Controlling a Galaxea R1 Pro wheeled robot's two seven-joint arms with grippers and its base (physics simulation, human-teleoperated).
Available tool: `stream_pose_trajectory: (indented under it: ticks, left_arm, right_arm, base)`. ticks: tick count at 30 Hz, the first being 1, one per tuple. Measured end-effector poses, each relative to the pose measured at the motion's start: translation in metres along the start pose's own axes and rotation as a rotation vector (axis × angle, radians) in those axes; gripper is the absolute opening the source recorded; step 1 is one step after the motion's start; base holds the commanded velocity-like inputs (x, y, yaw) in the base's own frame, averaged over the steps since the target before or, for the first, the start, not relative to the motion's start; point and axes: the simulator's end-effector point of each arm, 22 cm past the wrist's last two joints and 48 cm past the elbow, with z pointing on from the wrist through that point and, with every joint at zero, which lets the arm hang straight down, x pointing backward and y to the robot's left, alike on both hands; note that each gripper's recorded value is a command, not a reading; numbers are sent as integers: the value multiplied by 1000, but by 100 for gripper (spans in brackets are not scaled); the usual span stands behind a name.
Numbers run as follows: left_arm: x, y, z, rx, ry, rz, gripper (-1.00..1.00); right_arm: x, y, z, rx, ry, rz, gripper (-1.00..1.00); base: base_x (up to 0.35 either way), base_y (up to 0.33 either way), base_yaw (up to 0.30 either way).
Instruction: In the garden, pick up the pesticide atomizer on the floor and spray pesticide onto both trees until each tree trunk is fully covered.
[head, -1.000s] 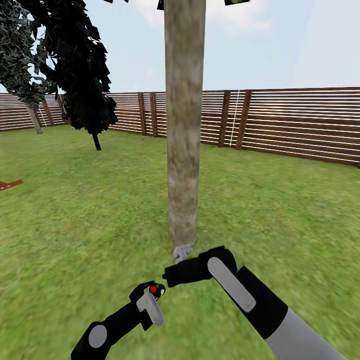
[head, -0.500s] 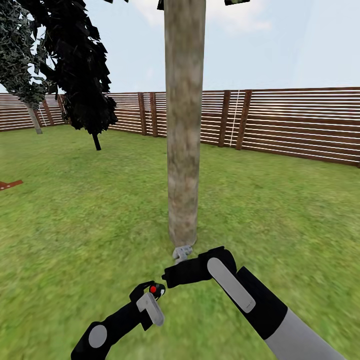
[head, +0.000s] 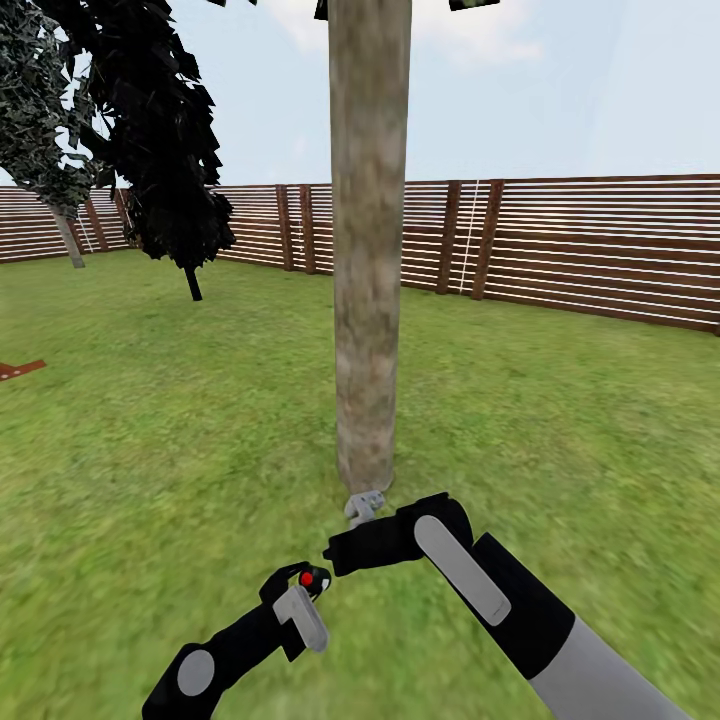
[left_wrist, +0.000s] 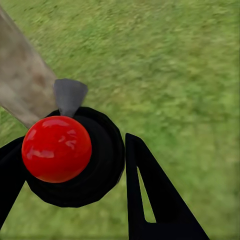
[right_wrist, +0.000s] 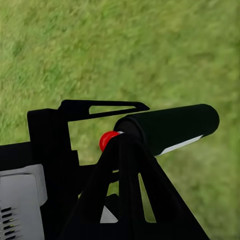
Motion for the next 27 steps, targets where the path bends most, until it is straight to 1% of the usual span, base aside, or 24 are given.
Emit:
stream_pose_trajectory:
  ticks: [27]
  left_arm:
    - [-1, -1, 0, 3, -3, 2, -100]
  right_arm:
    - [6, 3, 3, -6, 16, -5, -100]
  base:
    - [0, 0, 0]
